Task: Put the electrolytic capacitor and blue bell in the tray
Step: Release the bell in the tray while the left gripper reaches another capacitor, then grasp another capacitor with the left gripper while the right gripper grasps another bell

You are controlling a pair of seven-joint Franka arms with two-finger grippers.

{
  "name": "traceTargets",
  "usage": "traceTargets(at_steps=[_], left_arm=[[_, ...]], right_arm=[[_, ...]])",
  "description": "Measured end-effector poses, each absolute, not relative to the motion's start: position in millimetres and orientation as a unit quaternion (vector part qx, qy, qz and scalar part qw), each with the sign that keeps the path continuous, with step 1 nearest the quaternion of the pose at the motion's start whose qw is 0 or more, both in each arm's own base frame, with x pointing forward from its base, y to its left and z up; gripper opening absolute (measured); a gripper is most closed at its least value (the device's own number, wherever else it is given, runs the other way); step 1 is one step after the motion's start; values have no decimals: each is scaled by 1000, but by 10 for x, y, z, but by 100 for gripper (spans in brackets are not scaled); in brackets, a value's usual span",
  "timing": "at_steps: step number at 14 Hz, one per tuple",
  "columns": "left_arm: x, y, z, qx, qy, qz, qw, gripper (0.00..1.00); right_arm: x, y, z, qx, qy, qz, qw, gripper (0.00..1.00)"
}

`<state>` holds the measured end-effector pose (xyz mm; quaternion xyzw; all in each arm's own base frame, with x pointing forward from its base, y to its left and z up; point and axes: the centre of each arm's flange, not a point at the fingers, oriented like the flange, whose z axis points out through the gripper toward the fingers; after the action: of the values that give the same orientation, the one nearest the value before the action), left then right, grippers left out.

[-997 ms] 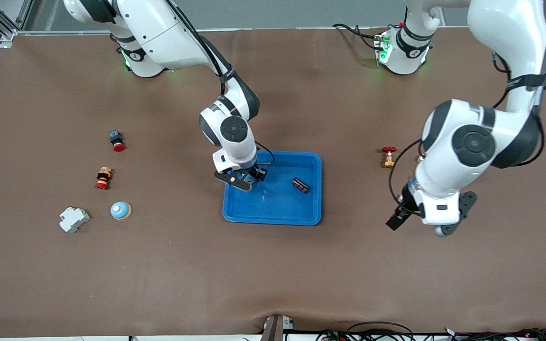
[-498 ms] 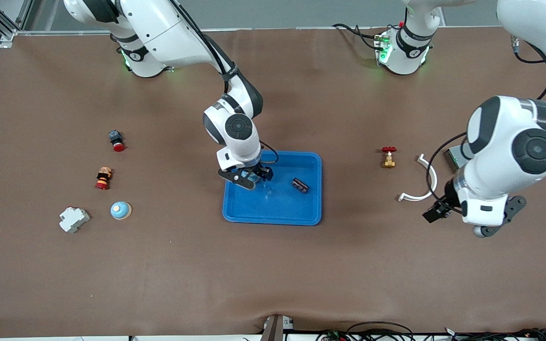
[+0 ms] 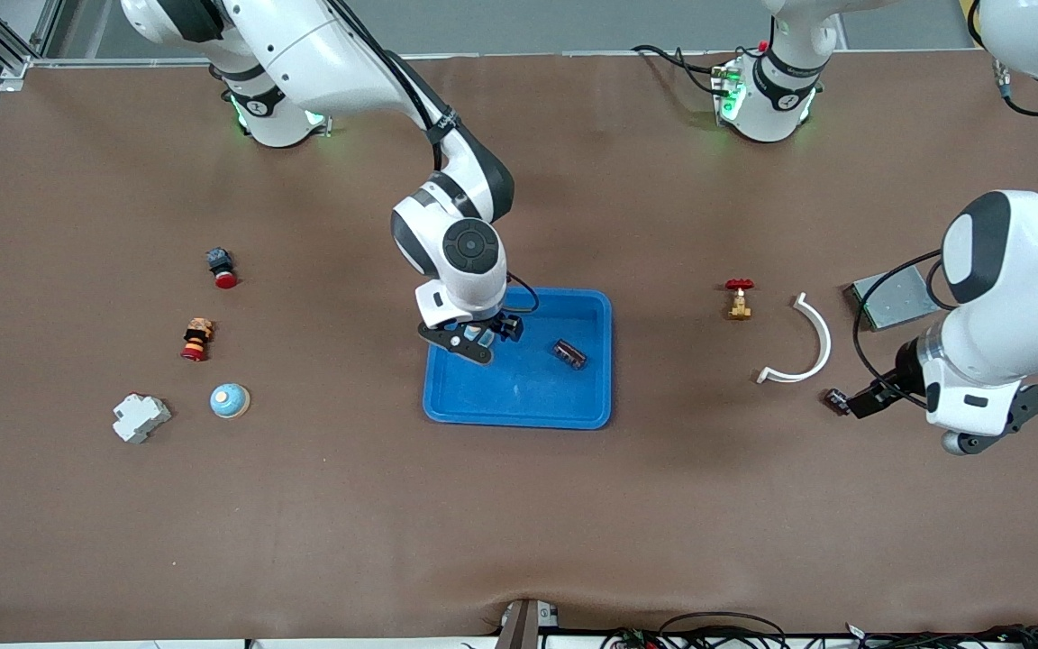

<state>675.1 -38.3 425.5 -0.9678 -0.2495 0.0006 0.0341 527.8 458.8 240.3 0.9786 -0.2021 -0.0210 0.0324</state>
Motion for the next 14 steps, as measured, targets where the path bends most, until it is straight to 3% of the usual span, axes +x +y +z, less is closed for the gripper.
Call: traceTargets(at_steps=[6,10,14], left_arm=[[6737,-49,4078,-967,-251,23,39,100],[6803,134,3486,-957,-286,41,33,100],[6758,296,2868,-947,-316,49,24,100]], right_arm=[[5703,4077,2564,980,-198,-16,34,100],[6095,3361,2942,989,-143,-24,35,100],[6279,2867,3054,992,-117,-19,31,100]])
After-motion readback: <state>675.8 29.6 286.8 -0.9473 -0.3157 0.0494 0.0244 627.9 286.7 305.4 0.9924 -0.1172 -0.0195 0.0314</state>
